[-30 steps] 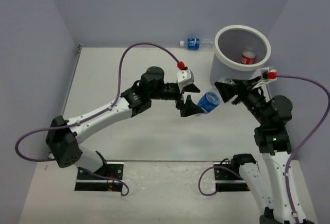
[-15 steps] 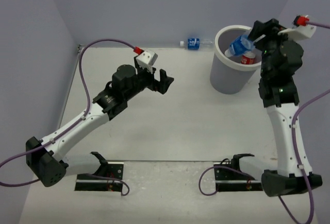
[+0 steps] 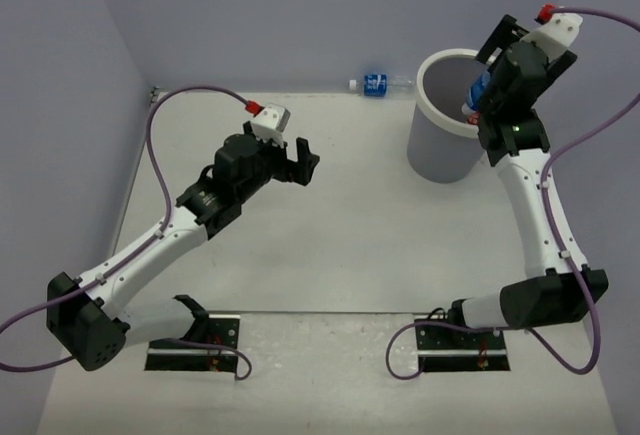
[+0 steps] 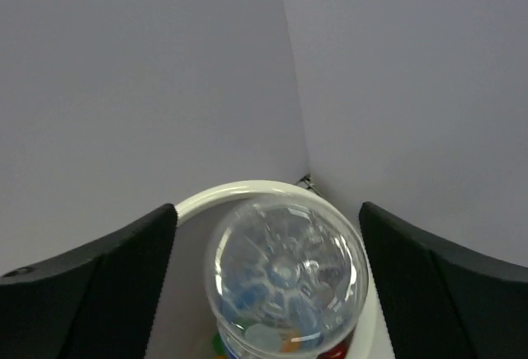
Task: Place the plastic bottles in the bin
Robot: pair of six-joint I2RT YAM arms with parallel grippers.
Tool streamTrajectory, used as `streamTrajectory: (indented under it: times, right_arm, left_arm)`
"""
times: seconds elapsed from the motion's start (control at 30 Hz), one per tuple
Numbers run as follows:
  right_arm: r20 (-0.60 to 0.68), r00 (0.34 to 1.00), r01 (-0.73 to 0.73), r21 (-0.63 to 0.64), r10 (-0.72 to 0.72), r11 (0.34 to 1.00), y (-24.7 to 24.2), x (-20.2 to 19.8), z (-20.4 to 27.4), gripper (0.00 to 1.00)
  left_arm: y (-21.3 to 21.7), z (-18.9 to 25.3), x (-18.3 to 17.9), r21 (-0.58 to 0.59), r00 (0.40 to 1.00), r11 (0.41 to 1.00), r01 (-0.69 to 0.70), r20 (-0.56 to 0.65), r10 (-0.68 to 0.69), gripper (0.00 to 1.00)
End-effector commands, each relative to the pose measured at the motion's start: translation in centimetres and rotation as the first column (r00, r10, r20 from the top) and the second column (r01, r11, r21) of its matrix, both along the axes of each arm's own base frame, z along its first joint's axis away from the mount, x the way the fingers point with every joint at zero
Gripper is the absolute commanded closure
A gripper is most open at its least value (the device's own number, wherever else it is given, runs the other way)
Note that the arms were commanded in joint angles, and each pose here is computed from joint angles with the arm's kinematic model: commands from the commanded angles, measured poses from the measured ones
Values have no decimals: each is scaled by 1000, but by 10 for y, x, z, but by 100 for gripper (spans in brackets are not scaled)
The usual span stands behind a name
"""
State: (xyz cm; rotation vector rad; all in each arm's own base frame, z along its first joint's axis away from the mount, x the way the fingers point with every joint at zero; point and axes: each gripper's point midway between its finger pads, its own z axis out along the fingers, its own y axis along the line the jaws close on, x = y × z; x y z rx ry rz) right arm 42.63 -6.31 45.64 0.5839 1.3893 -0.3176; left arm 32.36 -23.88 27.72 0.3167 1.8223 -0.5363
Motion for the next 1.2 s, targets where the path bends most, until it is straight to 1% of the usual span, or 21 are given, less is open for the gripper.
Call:
streamTrajectory:
  times: [0.0,0.07,0.2,0.27,0.3,0.33,0.37,0.43,0.5,0.57,0.6,0.67,0.7,0.73,0.8,0.93,1.0,1.07,1.1,1.17]
  right_arm:
    - [63,998,-29,29,27,999,3,-27,35,1]
    - [45,996,-81,31,80,996,11,-23,37,1]
    - [-11,990,-137,3,137,991,24,-14,38,1]
    - [-32,972,-235,-38,234,971,45,-6,41,1]
    - [-40,967,-251,-40,250,967,51,-3,39,1]
    - [-68,957,-286,-69,282,956,60,-1,40,1]
    - [-123,937,-339,-99,327,935,79,6,35,1]
    - [-236,901,-401,-133,364,907,114,26,11,1]
    - [-321,872,-439,-173,371,882,139,40,-6,1]
    - [-352,847,-481,-186,399,857,162,48,-15,1]
    - [-383,821,-523,-205,424,828,180,55,-26,1]
    - [-436,782,-574,-228,445,786,211,78,-53,1]
    - [-468,755,-604,-225,459,764,231,97,-76,1]
    - [-467,743,-622,-217,479,752,236,98,-77,1]
    - [-511,698,-663,-198,502,722,264,133,-117,1]
    - [-565,692,-673,-281,448,685,286,191,-177,1]
    - [-536,731,-645,-339,422,685,290,212,-191,1]
    - [-536,752,-617,-371,383,693,289,228,-219,1]
    - [-512,765,-610,-379,391,696,290,234,-221,1]
    - [-478,769,-615,-370,425,697,289,242,-227,1]
  left_arm:
    - [12,11,1,-26,998,998,-55,16,56,0]
    - [15,12,1,-27,998,998,-65,22,66,0]
    - [18,12,1,-21,997,997,-78,25,78,0]
    - [21,9,2,-15,996,996,-92,20,92,0]
    - [22,9,3,-15,995,995,-97,21,97,0]
    - [24,7,4,-7,994,995,-104,22,104,0]
    - [29,-2,5,8,993,993,-120,15,120,0]
    - [40,-8,11,5,987,987,-158,5,158,0]
    - [49,-17,15,-16,985,985,-173,-25,173,0]
    - [57,-23,19,-34,983,983,-180,-43,179,0]
    - [65,-28,22,-39,979,979,-199,-53,197,0]
    - [75,-35,26,-51,975,975,-214,-71,210,0]
    - [79,-37,27,-64,975,975,-215,-80,209,0]
    - [84,-38,29,-65,971,971,-230,-81,224,0]
    - [92,-38,34,-73,968,967,-244,-86,237,0]
    - [100,-35,39,-77,964,963,-259,-84,253,0]
    - [100,-33,42,-82,966,963,-256,-62,251,0]
    - [100,-30,48,-94,968,964,-250,-31,248,0]
    - [101,-30,51,-94,967,963,-253,-30,251,0]
    - [97,-30,57,-100,972,967,-234,-34,231,0]
